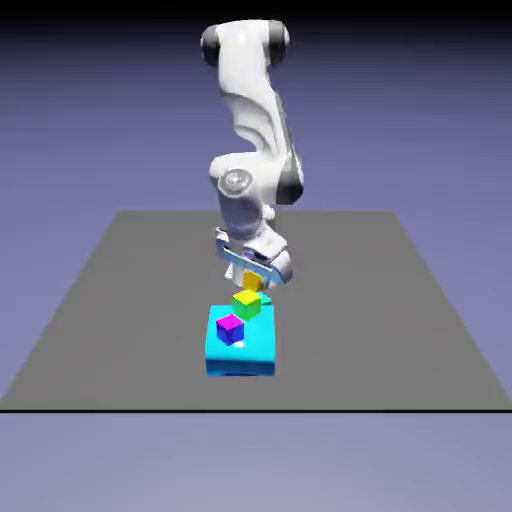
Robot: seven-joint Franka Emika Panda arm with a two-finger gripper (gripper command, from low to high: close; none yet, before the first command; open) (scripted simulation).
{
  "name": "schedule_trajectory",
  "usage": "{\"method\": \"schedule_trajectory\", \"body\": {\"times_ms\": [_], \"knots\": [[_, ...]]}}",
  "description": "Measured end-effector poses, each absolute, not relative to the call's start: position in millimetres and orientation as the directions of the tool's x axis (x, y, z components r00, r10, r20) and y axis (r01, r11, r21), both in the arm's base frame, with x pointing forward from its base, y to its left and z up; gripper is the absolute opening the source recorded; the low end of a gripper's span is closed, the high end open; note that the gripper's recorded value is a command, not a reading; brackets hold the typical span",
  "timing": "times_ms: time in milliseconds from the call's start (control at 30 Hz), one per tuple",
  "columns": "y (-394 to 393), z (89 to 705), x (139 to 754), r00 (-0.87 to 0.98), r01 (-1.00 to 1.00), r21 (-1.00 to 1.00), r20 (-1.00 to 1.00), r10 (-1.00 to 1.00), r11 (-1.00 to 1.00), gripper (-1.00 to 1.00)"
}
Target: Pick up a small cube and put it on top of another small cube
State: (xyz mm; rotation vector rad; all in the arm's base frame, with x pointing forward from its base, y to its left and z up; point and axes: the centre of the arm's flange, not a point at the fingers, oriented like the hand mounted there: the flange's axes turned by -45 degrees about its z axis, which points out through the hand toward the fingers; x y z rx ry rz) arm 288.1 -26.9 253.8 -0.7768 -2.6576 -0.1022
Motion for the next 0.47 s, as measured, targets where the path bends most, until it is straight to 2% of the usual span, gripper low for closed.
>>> {"method": "schedule_trajectory", "body": {"times_ms": [67,367,400,467], "knots": [[-30,237,263,-0.79,0.491,-0.006,0.419,0.448,0.871,-1.0],[-19,169,242,-0.785,0.497,0.0,0.426,0.449,0.868,-1.0],[-19,167,241,-0.785,0.497,-0.001,0.425,0.45,0.868,1.0],[-19,167,241,-0.785,0.497,0.0,0.425,0.45,0.868,1.0]]}}
